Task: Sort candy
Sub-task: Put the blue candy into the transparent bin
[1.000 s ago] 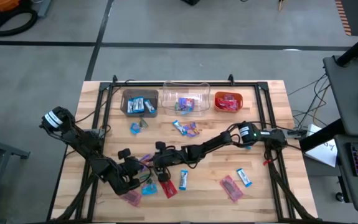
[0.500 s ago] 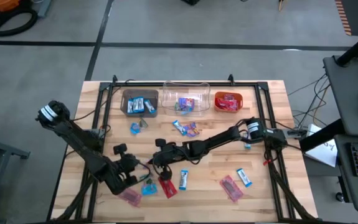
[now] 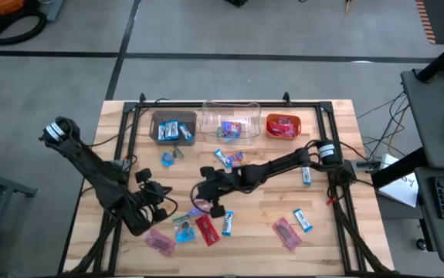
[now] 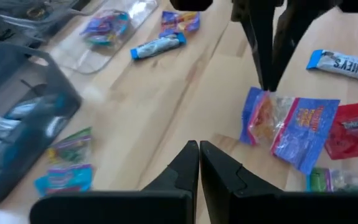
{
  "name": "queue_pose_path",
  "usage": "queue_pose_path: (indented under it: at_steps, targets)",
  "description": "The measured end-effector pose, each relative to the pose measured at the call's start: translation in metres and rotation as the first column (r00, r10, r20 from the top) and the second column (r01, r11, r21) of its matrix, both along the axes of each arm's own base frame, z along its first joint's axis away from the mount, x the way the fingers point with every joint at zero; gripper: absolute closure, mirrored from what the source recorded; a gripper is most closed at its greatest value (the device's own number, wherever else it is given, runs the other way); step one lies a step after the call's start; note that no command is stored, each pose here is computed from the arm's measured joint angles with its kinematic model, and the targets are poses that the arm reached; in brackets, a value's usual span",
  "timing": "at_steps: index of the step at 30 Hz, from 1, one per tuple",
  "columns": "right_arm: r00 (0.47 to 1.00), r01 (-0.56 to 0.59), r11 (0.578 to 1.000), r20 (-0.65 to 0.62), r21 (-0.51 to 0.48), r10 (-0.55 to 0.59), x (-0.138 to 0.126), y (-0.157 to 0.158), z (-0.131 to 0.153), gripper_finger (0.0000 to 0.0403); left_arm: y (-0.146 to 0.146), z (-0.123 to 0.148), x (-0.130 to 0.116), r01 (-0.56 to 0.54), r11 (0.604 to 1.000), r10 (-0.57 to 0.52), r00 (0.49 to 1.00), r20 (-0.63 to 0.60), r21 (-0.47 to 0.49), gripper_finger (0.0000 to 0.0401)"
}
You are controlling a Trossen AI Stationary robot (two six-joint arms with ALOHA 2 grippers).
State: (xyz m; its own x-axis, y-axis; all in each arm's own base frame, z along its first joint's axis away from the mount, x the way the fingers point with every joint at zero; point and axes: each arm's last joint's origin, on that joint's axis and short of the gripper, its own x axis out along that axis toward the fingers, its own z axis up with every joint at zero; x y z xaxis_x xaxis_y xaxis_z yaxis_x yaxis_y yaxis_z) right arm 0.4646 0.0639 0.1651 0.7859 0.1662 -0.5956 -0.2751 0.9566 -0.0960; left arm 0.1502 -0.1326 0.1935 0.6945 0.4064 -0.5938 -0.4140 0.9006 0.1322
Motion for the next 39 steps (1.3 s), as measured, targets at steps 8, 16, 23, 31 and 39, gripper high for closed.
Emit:
queue_pose_path:
  at_steps: [8, 16, 23, 31, 39]
  targets:
    - [0.998, -0.049, 0.998, -0.039, -0.035, 0.047, -0.009, 0.01, -0.013, 0.0393, -0.006, -0.033, 0.008, 0.038, 0.999, -0.04, 0.997, 0.064, 0.021, 0.0401]
    - [0.989, -0.09, 0.994, -0.124, -0.056, 0.083, -0.017, 0.022, -0.019, 0.0317, -0.009, -0.038, 0.012, 0.027, 0.999, -0.03, 0.997, 0.067, 0.035, 0.0401]
    - [0.986, -0.109, 0.981, -0.139, -0.163, 0.087, -0.019, 0.025, -0.022, 0.0189, -0.009, -0.038, 0.012, 0.018, 0.999, -0.022, 0.996, 0.087, 0.043, 0.0401]
    - [0.982, -0.182, 0.945, -0.1, -0.27, 0.161, -0.011, 0.026, -0.039, 0.0144, -0.01, -0.037, 0.013, 0.017, 0.999, -0.02, 0.995, 0.094, 0.036, 0.0401]
    - [0.988, -0.152, 0.956, -0.042, -0.251, 0.146, -0.002, 0.021, -0.052, 0.016, -0.01, -0.038, 0.013, 0.017, 0.999, -0.02, 0.995, 0.097, 0.033, 0.0401]
